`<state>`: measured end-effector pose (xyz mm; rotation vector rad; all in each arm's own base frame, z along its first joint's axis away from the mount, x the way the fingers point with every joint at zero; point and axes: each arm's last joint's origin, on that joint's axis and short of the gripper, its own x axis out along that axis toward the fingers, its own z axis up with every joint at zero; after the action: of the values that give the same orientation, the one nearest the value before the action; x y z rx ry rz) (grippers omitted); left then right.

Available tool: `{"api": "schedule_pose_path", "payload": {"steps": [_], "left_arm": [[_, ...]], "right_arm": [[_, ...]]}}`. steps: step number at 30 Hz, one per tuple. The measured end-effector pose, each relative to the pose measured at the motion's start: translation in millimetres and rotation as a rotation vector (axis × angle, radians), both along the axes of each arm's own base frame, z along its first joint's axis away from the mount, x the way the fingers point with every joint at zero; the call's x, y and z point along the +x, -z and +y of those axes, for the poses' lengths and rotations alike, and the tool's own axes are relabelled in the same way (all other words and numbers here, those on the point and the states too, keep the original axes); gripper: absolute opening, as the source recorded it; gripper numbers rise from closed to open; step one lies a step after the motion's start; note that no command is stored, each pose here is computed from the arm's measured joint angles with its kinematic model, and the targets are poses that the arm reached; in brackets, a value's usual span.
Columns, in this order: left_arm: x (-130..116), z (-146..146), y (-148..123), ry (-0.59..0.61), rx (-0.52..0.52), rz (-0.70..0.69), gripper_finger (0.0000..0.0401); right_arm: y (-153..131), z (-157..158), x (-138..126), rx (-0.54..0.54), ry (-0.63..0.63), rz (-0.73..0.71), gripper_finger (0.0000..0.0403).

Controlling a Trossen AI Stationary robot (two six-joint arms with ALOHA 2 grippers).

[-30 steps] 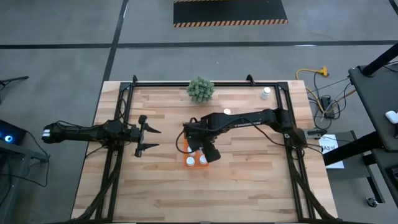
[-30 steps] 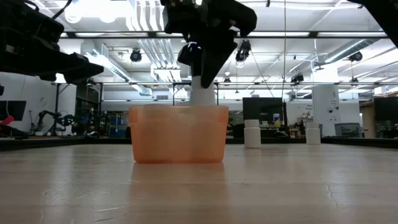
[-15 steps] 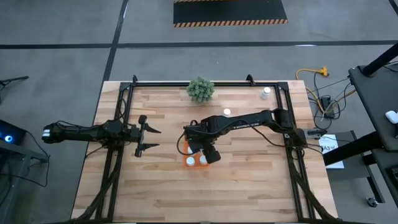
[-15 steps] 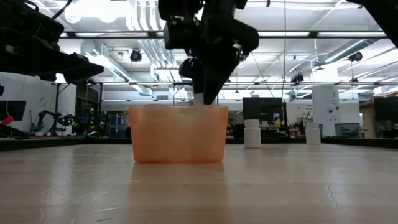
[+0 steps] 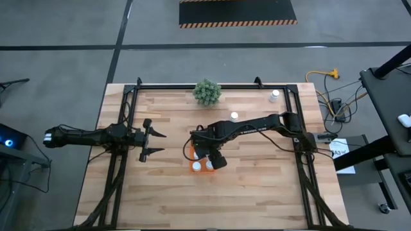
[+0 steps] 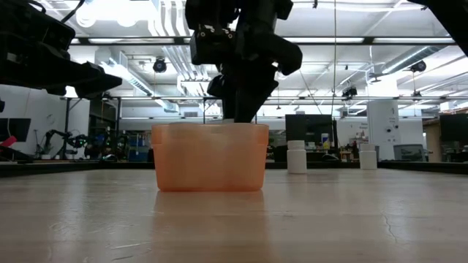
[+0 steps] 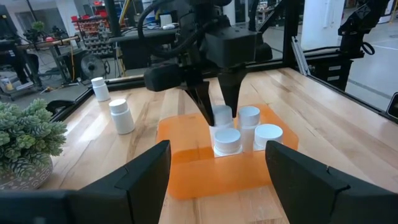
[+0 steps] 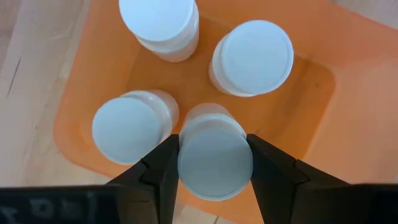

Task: Pick and place pill bottles into a basket
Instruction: Put the bottom left white pill bottle into the orange bin, then put the bottom white pill bottle into the orange bin

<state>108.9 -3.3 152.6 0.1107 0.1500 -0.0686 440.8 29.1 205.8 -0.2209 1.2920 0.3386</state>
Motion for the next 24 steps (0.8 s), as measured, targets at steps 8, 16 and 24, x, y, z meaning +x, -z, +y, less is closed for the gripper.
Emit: {"api": "schedule_pose_path", "payload": {"steps": [8, 16, 24], "left_arm": [[0.0, 0.0, 0.0, 0.0, 0.0, 0.0, 0.0245], [0.0, 0.0, 0.0, 0.0, 0.0, 0.0, 0.0245], [0.0, 0.0, 0.0, 0.0, 0.0, 0.0, 0.0245]], "right_arm": [[0.2, -0.2, 0.1, -0.005, -0.006, -0.003, 0.0171], [0.2, -0.3, 0.1, -0.007, -0.006, -0.003, 0.0193], [0.2, -0.2, 0.0, -0.007, -0.004, -0.002, 0.0191]]}}
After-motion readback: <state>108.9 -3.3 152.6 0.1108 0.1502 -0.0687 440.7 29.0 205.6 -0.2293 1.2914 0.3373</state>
